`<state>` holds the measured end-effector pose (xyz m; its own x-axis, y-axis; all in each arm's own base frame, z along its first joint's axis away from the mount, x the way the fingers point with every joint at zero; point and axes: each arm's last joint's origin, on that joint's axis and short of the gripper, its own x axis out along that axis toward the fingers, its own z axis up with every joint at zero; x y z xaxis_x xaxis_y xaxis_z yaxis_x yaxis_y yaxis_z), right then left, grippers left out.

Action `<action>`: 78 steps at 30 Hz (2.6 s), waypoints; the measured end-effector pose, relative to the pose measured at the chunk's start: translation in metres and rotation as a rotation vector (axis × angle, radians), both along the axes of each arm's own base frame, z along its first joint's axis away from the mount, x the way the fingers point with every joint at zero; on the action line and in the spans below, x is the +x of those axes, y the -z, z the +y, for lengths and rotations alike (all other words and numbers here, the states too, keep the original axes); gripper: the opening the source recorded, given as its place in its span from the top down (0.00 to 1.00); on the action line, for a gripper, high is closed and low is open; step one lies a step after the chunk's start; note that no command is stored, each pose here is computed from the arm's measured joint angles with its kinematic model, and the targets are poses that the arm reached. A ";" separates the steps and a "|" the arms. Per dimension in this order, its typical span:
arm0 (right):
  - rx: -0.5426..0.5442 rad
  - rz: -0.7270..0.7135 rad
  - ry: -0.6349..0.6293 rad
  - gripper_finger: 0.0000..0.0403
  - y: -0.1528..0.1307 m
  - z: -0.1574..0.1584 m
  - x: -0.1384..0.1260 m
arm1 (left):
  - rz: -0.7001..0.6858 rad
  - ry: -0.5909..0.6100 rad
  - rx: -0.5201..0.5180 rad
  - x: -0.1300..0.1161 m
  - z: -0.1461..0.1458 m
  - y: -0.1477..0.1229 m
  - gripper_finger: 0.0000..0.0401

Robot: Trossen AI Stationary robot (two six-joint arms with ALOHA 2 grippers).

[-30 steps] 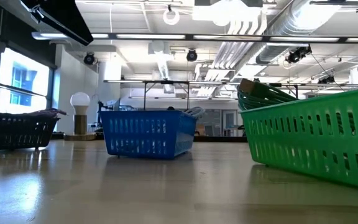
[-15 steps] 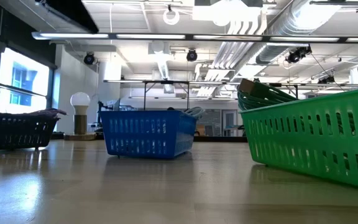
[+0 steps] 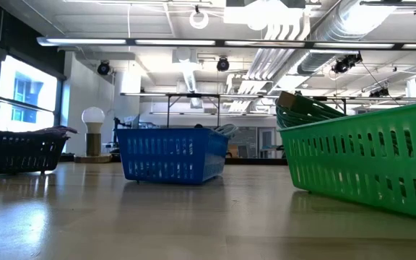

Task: Pick & Place USB Port
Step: Return to Home Position

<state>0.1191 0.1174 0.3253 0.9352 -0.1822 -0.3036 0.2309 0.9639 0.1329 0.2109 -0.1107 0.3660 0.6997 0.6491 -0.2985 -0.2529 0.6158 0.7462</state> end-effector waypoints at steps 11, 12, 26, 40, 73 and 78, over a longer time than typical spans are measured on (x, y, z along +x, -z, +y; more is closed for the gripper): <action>-0.296 -0.128 -0.082 0.99 -0.042 -0.056 -0.025 | 0.013 -0.184 0.047 0.017 0.051 -0.025 0.96; -0.321 -0.133 -0.090 0.99 -0.043 -0.059 -0.028 | 0.020 -0.172 0.009 0.016 0.056 -0.026 0.97; -0.335 -0.240 -0.104 1.00 -0.035 -0.137 -0.108 | -0.313 -0.125 -0.319 -0.046 0.110 -0.068 1.00; -0.181 -0.375 -0.246 1.00 -0.018 -0.163 -0.137 | -0.671 -0.096 -0.439 -0.125 0.120 0.017 1.00; -0.154 -0.375 -0.418 1.00 0.112 -0.072 -0.053 | -0.669 0.031 -0.652 -0.116 0.115 0.105 1.00; -0.165 -0.375 -0.417 1.00 0.118 -0.075 -0.047 | -0.663 0.052 -0.671 -0.115 0.114 0.105 1.00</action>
<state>0.0721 0.0427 0.2077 0.9761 0.2080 0.0627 -0.2066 0.9780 -0.0278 0.0957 0.0033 0.2613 0.8840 0.4495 -0.1288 -0.4588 0.8869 -0.0542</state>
